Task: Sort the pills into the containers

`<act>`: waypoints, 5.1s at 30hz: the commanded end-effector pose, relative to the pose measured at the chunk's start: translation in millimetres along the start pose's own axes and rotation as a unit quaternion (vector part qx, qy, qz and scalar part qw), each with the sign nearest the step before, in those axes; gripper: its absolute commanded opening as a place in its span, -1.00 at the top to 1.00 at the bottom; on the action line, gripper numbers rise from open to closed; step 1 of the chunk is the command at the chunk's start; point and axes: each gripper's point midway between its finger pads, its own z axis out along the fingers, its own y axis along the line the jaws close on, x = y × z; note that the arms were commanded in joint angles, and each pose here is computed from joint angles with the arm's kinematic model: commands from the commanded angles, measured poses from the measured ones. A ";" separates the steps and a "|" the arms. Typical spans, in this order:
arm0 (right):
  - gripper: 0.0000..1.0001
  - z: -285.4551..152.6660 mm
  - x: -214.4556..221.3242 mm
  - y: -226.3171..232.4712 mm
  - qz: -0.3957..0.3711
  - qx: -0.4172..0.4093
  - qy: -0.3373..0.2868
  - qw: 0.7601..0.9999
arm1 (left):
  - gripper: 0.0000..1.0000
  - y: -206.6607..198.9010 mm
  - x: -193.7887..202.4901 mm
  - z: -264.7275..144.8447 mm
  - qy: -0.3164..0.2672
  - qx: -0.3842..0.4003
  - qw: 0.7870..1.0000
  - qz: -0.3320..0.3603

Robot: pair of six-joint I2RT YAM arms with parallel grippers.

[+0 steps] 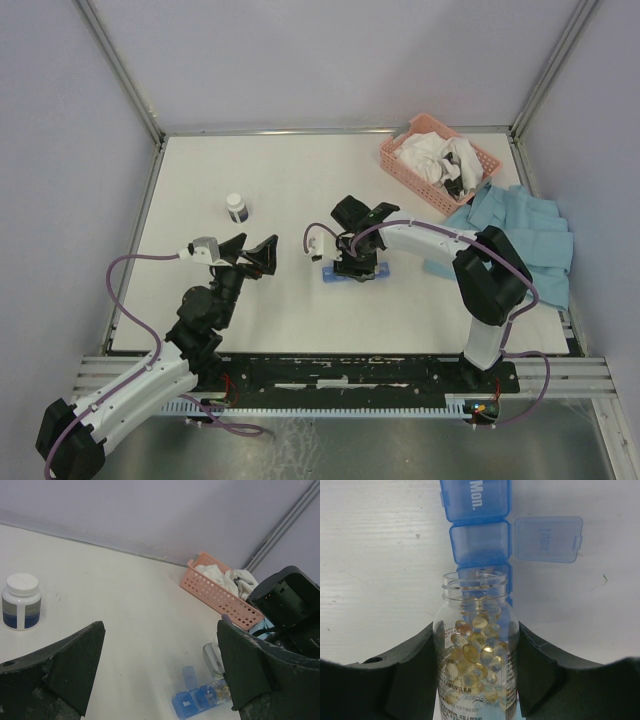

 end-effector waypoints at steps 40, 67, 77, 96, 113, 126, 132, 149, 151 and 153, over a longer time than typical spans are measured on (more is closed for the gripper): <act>0.94 -15.2 -11.6 -29.7 0.006 0.082 0.008 0.997 | -1.00 -2.7 -12.3 1.9 -0.019 -0.002 1.000 -0.019; 0.97 -16.6 -3.1 -26.8 0.007 0.077 0.033 0.996 | -1.00 -2.8 -11.3 2.5 -0.017 -0.002 1.000 -0.018; 0.86 -15.2 -20.7 -18.0 -0.049 0.101 0.007 0.994 | -1.00 -2.5 -11.6 2.8 -0.017 -0.003 1.000 -0.018; 0.88 -1.9 -6.2 -13.5 -0.008 0.046 0.024 0.999 | -1.00 -1.0 -12.7 0.9 -0.021 -0.003 1.000 -0.020; 0.85 -8.0 -10.2 -14.7 0.026 0.019 -0.056 0.998 | -1.00 -0.7 -12.4 1.2 -0.021 -0.004 1.000 -0.019; 0.84 -35.4 -32.4 -3.7 0.022 -0.010 -0.219 0.975 | -1.00 -1.5 -13.3 1.6 -0.019 -0.004 1.000 -0.019; 0.82 -55.7 -45.0 -3.4 0.036 -0.012 -0.309 0.950 | -1.00 -0.8 -12.9 1.9 -0.015 -0.008 1.000 -0.021; 0.78 -153.3 -80.3 -1.9 0.054 0.007 -0.580 0.813 | -1.00 -44.1 31.6 7.4 0.127 0.064 0.984 -0.105; 0.77 -168.2 -81.1 -2.1 0.051 0.021 -0.594 0.803 | -1.00 -50.9 36.9 11.5 0.154 0.077 0.978 -0.116; 0.76 -181.8 -81.8 0.7 0.046 0.031 -0.608 0.792 | -0.98 -57.5 40.9 17.7 0.183 0.093 0.971 -0.127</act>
